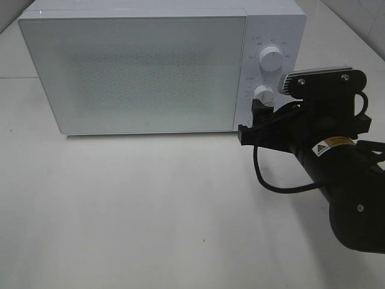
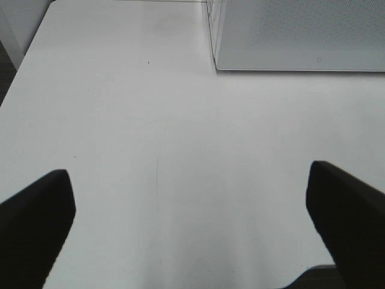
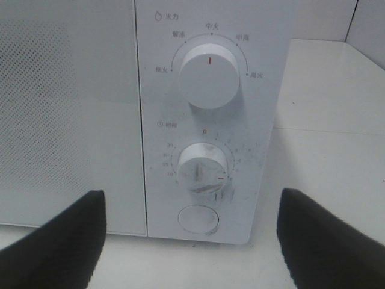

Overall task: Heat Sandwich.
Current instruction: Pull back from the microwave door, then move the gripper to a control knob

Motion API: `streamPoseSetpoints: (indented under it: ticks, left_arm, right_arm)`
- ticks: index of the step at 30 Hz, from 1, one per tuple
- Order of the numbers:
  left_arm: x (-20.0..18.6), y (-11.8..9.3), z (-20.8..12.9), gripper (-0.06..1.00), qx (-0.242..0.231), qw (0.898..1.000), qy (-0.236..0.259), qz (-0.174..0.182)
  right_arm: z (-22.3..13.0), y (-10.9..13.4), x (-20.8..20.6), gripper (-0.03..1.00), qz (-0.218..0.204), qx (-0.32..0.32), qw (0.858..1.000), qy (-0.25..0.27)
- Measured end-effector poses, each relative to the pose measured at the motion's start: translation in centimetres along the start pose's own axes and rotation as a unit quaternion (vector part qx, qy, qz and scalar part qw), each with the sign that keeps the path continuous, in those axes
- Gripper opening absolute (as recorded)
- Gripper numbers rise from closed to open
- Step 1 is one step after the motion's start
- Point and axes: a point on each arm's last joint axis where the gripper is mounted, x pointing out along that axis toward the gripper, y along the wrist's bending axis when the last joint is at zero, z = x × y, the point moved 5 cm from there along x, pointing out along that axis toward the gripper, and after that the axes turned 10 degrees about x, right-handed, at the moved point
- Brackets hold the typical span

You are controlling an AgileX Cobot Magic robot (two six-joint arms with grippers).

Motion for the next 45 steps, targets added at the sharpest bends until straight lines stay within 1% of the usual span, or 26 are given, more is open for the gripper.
streamPoseSetpoints:
  ticks: [22,26,32,38,45]
  left_arm:
    - [0.0,0.0,0.0,0.99,0.0,1.0,0.0,0.0]
    - [0.0,0.0,0.0,0.99,0.0,1.0,0.0,0.0]
    - [0.0,0.0,0.0,0.99,0.0,1.0,0.0,0.0]
    - [0.0,0.0,0.0,0.99,0.0,1.0,0.0,0.0]
    - [0.0,0.0,0.0,0.99,0.0,1.0,0.0,0.0]
  right_arm:
    - [0.2,-0.1,0.4,0.76,-0.006,0.005,1.0,-0.004]
    - [0.2,-0.4,2.0,0.76,-0.013,0.007,1.0,-0.01]
    - [-0.3,-0.3,3.8,0.76,-0.013,0.013,1.0,-0.009]
    - [-0.9,0.3,6.0,0.76,-0.011,0.011,1.0,-0.011]
    - [-1.6,0.6,7.7,0.76,-0.013,0.017,1.0,-0.009]
